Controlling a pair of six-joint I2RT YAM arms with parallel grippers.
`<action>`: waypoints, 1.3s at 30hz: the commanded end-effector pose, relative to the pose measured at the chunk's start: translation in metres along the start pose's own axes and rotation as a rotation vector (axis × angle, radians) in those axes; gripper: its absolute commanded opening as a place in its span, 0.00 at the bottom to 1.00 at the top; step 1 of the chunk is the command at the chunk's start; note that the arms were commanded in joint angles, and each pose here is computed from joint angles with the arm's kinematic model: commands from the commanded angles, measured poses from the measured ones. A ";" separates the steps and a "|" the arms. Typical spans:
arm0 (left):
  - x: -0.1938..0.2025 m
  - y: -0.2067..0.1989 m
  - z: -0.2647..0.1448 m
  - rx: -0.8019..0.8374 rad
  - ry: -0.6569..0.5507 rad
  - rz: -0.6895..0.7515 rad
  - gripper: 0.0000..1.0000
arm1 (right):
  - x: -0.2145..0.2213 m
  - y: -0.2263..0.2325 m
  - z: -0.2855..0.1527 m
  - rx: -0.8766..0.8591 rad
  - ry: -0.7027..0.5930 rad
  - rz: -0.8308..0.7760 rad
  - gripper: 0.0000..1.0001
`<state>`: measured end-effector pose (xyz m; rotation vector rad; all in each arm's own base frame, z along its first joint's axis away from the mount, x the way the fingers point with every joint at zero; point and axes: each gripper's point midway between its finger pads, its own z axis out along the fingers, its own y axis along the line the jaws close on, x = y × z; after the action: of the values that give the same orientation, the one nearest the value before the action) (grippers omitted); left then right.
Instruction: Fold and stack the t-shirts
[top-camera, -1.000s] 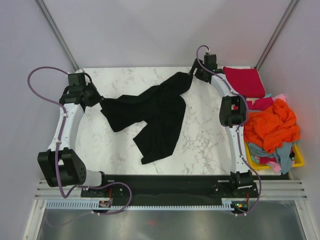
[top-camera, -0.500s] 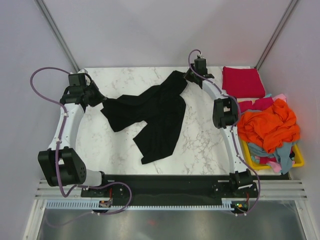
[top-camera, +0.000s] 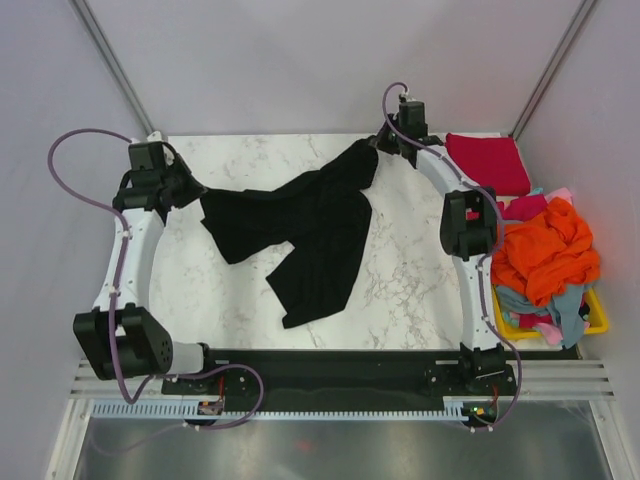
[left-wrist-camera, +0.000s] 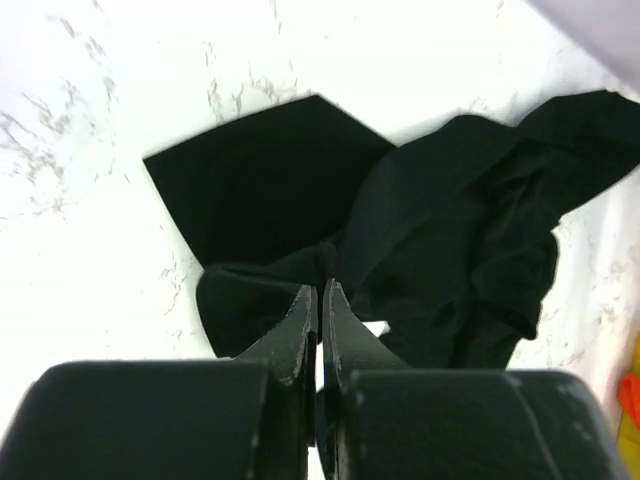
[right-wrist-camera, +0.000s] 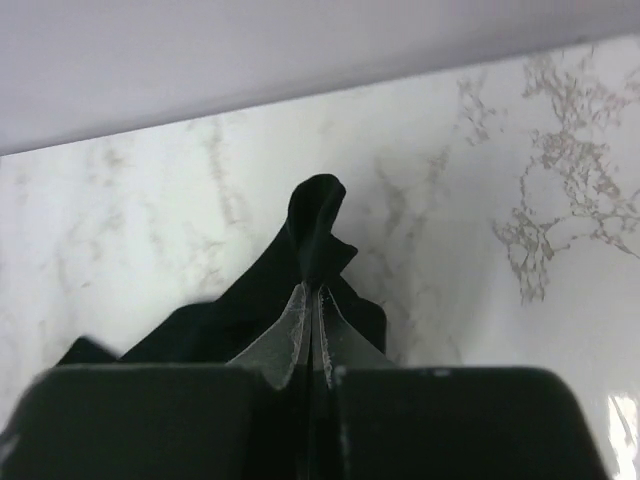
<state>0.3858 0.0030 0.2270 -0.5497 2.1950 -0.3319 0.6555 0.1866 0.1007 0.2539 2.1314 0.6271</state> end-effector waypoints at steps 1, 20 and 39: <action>-0.069 -0.034 -0.068 0.080 -0.258 0.084 0.02 | -0.126 0.124 -0.146 -0.225 -0.286 -0.170 0.00; -0.116 -0.081 -0.344 0.235 -0.918 0.239 0.02 | -0.165 0.230 -0.665 -0.445 -1.079 -0.529 0.00; -0.217 -0.081 -0.114 0.041 -0.604 0.264 0.02 | -0.270 0.211 -0.399 -0.215 -0.863 -0.417 0.00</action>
<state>0.3454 0.0203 0.5744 -0.2308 1.3748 -0.1467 0.3582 0.0970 0.7043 -0.0803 0.9187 0.3747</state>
